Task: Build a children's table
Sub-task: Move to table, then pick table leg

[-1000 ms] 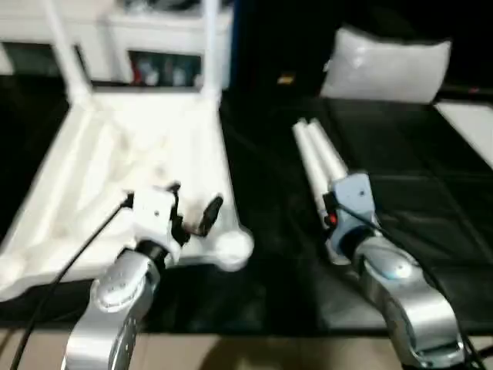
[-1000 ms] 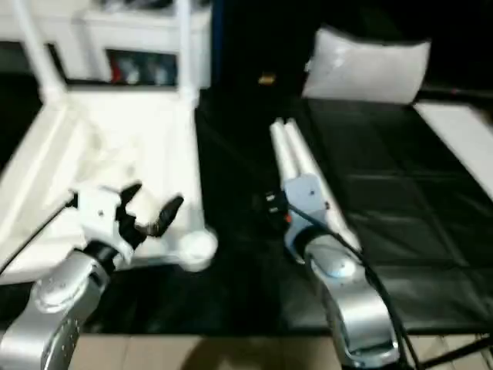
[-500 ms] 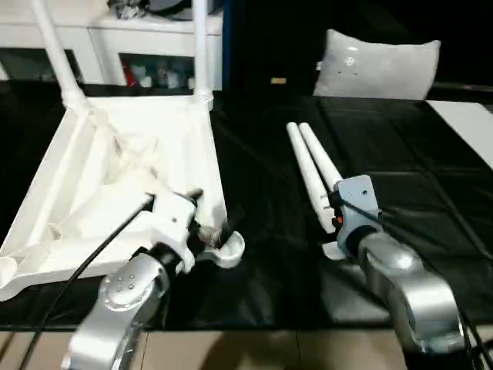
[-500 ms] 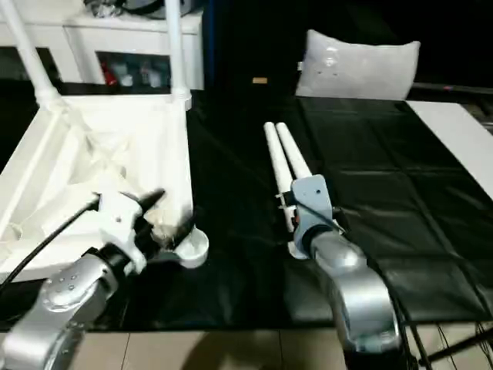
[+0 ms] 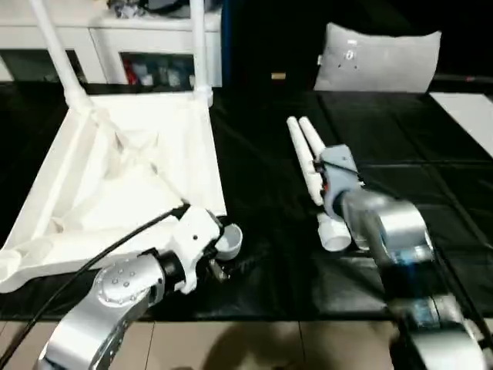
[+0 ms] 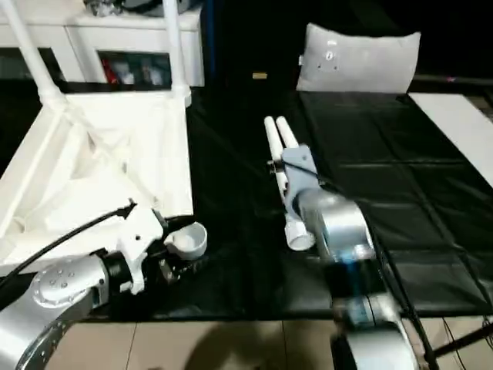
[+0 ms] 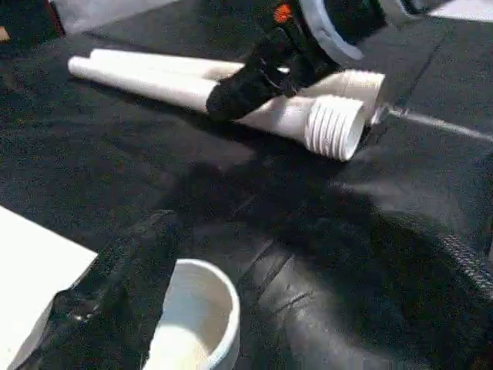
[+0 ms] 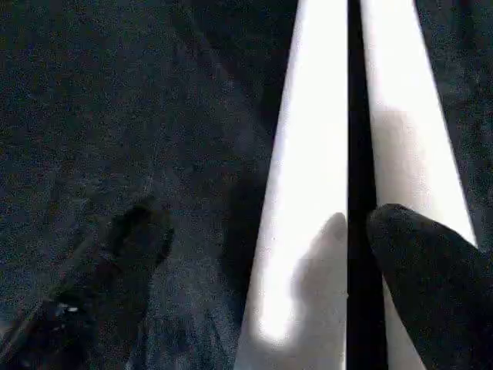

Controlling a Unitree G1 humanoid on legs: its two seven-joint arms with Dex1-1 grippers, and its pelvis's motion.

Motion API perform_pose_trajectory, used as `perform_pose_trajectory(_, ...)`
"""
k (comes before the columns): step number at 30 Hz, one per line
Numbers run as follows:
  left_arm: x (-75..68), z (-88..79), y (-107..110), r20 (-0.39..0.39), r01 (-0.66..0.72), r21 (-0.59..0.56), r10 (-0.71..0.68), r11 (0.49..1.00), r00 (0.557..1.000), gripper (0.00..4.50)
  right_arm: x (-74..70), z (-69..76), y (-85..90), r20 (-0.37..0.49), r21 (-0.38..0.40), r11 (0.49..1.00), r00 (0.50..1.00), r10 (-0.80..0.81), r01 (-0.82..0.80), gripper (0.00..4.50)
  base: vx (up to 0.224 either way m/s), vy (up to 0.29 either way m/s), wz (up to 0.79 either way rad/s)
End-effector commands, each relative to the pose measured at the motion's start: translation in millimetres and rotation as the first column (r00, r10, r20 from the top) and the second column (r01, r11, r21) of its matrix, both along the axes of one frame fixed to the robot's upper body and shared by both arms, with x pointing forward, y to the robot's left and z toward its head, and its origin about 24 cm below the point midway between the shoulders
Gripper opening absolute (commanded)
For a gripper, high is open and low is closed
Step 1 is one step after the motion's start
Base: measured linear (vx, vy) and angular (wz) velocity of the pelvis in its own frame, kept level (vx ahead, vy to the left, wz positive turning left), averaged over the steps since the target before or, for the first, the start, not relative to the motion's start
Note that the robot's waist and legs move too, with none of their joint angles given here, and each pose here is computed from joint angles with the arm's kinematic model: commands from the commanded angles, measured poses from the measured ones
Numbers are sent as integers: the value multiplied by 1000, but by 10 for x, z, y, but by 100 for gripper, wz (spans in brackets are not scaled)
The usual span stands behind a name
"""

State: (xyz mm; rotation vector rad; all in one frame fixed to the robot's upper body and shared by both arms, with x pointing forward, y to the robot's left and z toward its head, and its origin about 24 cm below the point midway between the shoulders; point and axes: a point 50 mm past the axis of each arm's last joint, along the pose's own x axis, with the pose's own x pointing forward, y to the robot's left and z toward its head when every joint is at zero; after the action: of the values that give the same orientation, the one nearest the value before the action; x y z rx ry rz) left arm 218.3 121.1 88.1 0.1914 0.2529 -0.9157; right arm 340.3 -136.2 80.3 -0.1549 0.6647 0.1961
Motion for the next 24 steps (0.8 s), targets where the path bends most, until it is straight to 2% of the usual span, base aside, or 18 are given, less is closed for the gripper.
perform_pose_trajectory(1, -14, 38, -17, 15, 11, 20, -11, 1000, 1000, 443, 29, 1, -33, -20, -4, 1000, 1000, -22, 22, 450, 0, 0, 0)
perform_pose_trajectory(6, -25, 36, -16, 7, 8, 27, -8, 1000, 1000, 443, 80, -52, -58, -73, 4, 999, 996, -54, 54, 450, 0, 0, 0)
perform_pose_trajectory(11, -32, 28, -23, 5, 9, 35, -9, 999, 1000, 443, 77, -133, -19, -157, 87, 995, 987, -42, 56, 450, 0, 0, 0)
perform_pose_trajectory(13, -32, 29, -25, 5, 10, 37, -10, 999, 1000, 450, 70, -146, -6, -170, 105, 993, 985, -34, 53, 412, 0, 0, 0)
perform_pose_trajectory(17, -30, 35, -26, 10, 8, 39, -8, 999, 1000, 450, 54, -152, 21, -198, 134, 991, 980, -3, 30, 393, 0, 0, 0)
perform_pose_trajectory(18, -33, 35, -28, 10, 9, 40, -10, 999, 1000, 450, 52, -153, 24, -207, 142, 990, 978, 6, 24, 370, 0, 0, 0)
perform_pose_trajectory(21, -35, 34, -32, 10, 10, 40, -10, 999, 1000, 450, 42, -162, 23, -221, 149, 989, 975, 12, 22, 360, 0, 0, 0)
perform_pose_trajectory(24, -36, 35, -35, 10, 10, 39, -11, 999, 1000, 450, 32, -169, 24, -229, 152, 988, 973, 19, 17, 323, 0, 0, 0)
